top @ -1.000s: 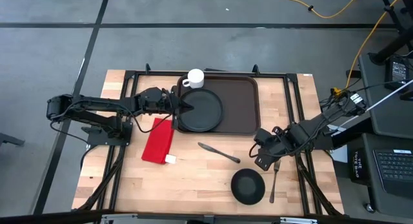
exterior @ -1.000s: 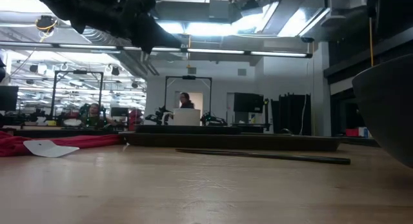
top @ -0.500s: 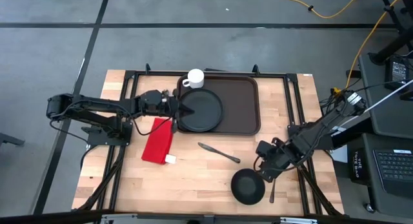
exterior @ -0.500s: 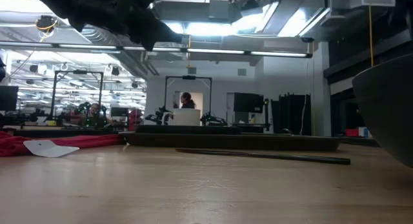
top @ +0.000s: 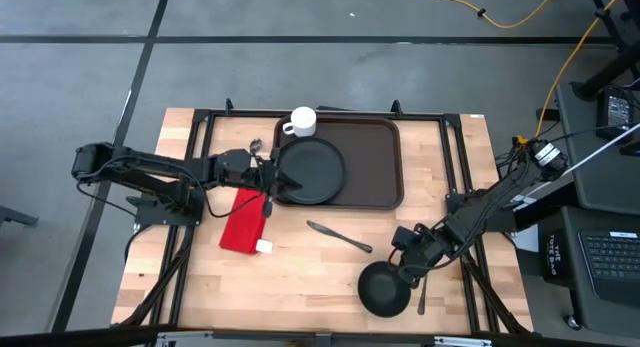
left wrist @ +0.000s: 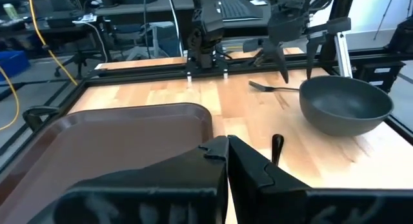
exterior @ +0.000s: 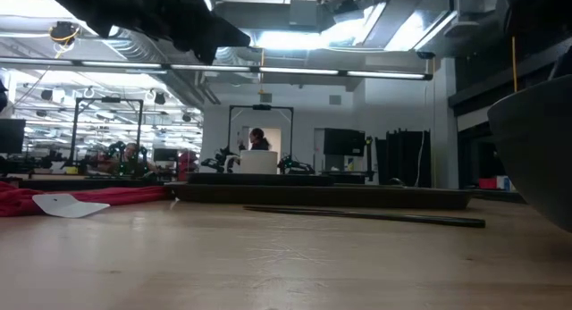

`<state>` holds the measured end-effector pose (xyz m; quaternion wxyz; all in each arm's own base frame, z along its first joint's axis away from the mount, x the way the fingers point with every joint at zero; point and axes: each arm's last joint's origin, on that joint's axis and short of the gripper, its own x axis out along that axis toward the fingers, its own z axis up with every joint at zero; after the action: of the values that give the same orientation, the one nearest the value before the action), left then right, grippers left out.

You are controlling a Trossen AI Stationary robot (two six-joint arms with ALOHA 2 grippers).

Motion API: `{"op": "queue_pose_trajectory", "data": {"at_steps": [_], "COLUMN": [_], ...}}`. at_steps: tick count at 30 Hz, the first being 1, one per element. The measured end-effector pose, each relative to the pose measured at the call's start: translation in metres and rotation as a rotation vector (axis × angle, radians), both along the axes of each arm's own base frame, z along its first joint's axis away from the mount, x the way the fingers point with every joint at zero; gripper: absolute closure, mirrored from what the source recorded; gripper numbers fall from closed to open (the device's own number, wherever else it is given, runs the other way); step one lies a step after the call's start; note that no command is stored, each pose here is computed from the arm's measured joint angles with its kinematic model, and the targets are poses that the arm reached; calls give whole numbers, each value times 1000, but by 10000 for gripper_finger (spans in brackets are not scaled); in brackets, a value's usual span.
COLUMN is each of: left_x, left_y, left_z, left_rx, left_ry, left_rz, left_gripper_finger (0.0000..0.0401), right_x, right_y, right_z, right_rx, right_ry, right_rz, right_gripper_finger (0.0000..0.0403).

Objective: Set up tray
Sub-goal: Put the black bowl on top of the black plate

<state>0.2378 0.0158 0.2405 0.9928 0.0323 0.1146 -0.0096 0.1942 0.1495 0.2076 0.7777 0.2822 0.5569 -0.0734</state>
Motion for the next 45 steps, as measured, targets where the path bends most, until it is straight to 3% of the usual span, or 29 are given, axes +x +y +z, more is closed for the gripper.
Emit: {"op": "queue_pose_trajectory", "data": {"at_steps": [20, 32, 40, 45], "left_x": [0, 0, 0, 0], "left_y": [-1, -1, -1, -1], "left_z": [0, -1, -1, -1], "left_rx": [-20, -17, -17, -17], "left_ry": [1, 7, 8, 9], "left_rz": [6, 6, 4, 4], "left_gripper_finger": [400, 398, 398, 395], "right_x": [-4, 1, 7, 14], "right_y": [5, 11, 16, 18], "right_z": [-24, -37, -26, -13], "right_rx": [-1, 12, 37, 30], "right_ry": [-7, 46, 13, -32], "right_rz": [21, 34, 39, 20], "right_gripper_finger": [216, 287, 387, 385]}}
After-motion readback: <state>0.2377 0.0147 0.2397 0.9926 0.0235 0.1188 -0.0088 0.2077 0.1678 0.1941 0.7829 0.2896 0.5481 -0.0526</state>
